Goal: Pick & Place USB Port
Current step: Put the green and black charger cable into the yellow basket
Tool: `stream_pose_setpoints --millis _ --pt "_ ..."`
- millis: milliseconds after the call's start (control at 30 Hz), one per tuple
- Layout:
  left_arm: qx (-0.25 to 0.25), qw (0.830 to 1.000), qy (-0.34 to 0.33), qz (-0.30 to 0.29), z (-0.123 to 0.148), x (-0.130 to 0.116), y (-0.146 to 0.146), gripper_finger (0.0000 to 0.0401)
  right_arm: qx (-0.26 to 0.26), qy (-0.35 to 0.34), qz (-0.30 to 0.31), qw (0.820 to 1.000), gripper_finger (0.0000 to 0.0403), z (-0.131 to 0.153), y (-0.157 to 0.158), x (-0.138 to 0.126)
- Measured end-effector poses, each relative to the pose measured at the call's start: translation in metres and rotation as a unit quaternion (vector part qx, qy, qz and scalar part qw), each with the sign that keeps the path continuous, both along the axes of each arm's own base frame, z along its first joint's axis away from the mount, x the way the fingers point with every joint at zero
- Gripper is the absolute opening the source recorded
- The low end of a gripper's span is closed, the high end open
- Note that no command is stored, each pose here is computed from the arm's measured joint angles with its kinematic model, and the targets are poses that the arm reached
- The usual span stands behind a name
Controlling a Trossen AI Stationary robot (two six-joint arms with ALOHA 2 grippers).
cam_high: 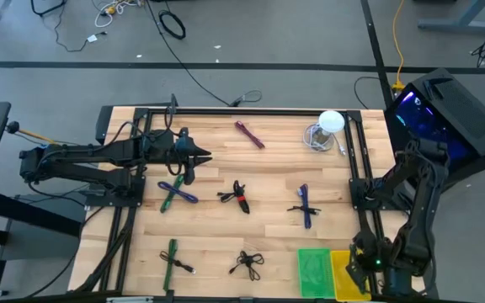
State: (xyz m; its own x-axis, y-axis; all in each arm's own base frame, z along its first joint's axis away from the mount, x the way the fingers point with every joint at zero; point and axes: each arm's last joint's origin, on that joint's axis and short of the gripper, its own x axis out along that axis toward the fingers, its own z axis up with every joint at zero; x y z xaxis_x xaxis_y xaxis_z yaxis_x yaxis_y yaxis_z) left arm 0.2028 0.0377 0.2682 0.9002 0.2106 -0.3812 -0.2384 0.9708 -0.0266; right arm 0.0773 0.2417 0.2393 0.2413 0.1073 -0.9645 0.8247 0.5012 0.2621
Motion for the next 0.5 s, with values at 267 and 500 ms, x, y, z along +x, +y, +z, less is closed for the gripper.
stream_pose_setpoints --millis 267,500 --pt "0.001 1.0 0.0 0.0 0.0 0.0 0.0001 0.0078 -0.002 0.001 -0.003 1.0 0.0052 -0.0036 0.0026 0.0027" --pt "0.001 1.0 0.0 0.0 0.0 0.0 0.0 0.0078 -0.006 -0.008 -0.006 1.0 0.0146 -0.0035 0.0015 0.0056"
